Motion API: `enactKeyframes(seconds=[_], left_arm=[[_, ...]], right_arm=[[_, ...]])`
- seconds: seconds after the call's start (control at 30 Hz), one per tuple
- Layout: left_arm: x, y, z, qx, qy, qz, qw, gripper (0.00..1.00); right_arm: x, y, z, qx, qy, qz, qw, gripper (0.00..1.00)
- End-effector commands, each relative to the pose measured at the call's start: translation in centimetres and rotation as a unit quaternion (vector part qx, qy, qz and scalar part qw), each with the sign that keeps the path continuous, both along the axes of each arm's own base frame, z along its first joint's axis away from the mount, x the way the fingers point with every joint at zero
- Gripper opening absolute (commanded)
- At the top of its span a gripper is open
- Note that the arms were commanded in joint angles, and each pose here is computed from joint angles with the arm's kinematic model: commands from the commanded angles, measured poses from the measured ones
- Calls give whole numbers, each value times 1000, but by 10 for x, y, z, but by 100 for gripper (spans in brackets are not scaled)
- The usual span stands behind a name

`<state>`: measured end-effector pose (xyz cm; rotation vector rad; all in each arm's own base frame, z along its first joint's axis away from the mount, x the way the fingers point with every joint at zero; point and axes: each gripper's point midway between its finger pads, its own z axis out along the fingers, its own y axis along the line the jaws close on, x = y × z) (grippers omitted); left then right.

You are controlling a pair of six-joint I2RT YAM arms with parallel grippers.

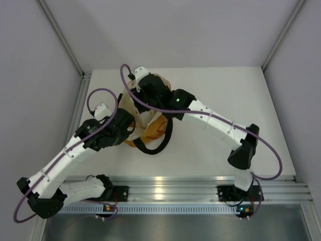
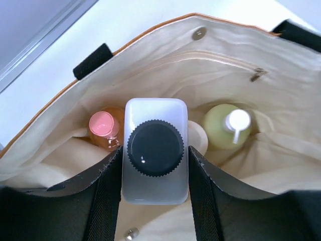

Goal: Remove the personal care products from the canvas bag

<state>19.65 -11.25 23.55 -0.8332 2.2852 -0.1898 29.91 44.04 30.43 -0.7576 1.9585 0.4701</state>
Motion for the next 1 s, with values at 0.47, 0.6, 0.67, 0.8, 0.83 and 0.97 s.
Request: enactKeyframes(seconds=[0.47,0.6,0.67,0.8,0.83,0.97], left_arm=[[7,3,2,-4,-18,28,999,0],[6,3,3,-8,-18,29,999,0],[6,2,3,-9,-19,28,999,0],[7,1,3,-10,-18,26,999,0],[7,0,3,-11,-18,26,999,0],[8,0,5,-12,-21,24,999,0]], right_arm=[[-28,-107,229,166,-174,-74,968,0],[-29,-136,245,172,-192,-110,960,0],[-29,-153,254,171,-205,-128,955,0],[-15,-192,251,163,-209,-177,948,0],[-10,-199,248,161,-207,-186,947,0],[9,-247,235,154,-200,-239,938,0]])
